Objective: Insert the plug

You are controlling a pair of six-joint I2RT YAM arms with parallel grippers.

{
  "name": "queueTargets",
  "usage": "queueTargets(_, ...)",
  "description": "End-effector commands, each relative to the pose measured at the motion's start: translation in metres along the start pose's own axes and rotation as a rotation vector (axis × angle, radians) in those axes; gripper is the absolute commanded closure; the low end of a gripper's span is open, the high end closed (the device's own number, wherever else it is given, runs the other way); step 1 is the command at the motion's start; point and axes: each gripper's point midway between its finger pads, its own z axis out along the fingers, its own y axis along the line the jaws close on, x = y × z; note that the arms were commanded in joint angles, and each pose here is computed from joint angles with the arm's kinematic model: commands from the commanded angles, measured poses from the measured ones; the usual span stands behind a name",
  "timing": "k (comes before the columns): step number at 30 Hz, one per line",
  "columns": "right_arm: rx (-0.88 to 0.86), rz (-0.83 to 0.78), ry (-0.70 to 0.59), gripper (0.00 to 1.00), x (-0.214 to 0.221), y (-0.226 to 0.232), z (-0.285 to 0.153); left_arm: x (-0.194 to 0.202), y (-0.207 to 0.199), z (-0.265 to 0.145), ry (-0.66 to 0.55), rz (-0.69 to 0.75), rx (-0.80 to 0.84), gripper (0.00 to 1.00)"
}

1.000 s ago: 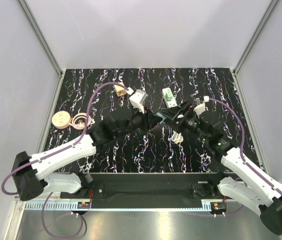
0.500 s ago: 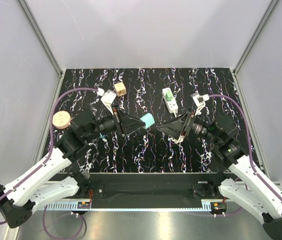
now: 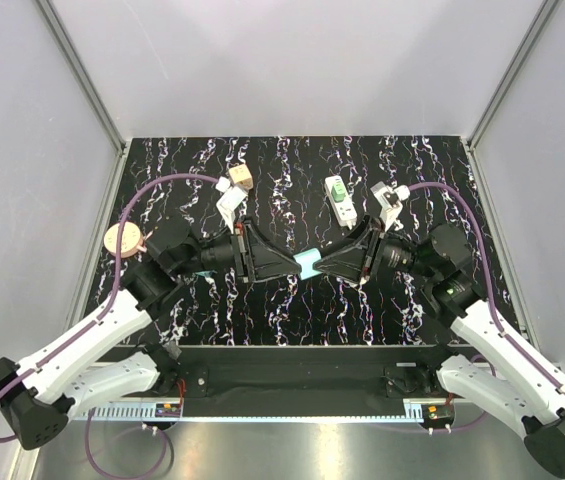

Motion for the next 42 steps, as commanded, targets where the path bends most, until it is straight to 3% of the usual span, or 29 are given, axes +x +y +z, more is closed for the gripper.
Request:
queueTargets(1,-0.108,-0.079,-0.030,0.54,-0.015,0.031,0.000,-0.008,-0.024,0.000,0.004,0.049,0.111,1.00)
queueTargets(3,-0.133,-0.044,-0.016,0.63,-0.013,0.034,0.001,-0.007,-0.020,0.002,0.006,0.041,0.104,1.00)
queueTargets(6,-0.212,-0.023,-0.015,0.65,-0.009,0.040,0.001,-0.009,-0.019,0.005,0.002,0.051,0.108,1.00)
queueTargets(9,-0.242,0.010,-0.019,0.84,-0.008,0.042,0.000,-0.011,-0.015,0.009,0.005,0.053,0.102,1.00)
queueTargets(10,-0.248,0.005,-0.017,0.95,-0.008,0.044,0.000,-0.011,-0.015,0.010,0.009,0.054,0.105,0.96)
queueTargets(11,-0.249,0.003,-0.016,1.00,-0.009,0.045,-0.001,-0.012,-0.015,0.011,0.007,0.059,0.104,0.83)
queueTargets(12,-0.250,0.003,-0.015,1.00,-0.009,0.047,-0.001,-0.013,-0.011,0.012,0.008,0.058,0.094,0.53)
queueTargets(15,-0.230,-0.035,-0.035,1.00,-0.017,0.050,-0.001,-0.017,0.003,0.013,0.007,0.073,0.017,0.01)
queueTargets(24,0.203,-0.150,-0.041,1.00,-0.037,-0.010,-0.004,0.003,0.053,-0.011,0.091,0.150,-0.247,0.01)
queueTargets(28,0.493,-0.168,0.015,1.00,-0.038,-0.056,-0.022,0.003,0.071,-0.024,0.096,0.186,-0.348,0.01)
queueTargets(30,0.698,-0.219,0.000,1.00,-0.060,-0.084,-0.035,-0.013,0.075,-0.028,0.078,0.229,-0.404,0.01)
queueTargets(35,1.159,-0.256,0.099,1.00,-0.069,-0.150,-0.085,-0.074,0.118,-0.062,-0.005,0.385,-0.823,0.01)
queueTargets(37,1.253,-0.265,0.150,1.00,-0.073,-0.169,-0.090,-0.096,0.128,-0.073,-0.078,0.440,-0.933,0.01)
queueTargets(42,1.309,-0.282,0.303,1.00,-0.078,-0.216,-0.083,-0.100,0.154,-0.081,-0.090,0.469,-1.040,0.01)
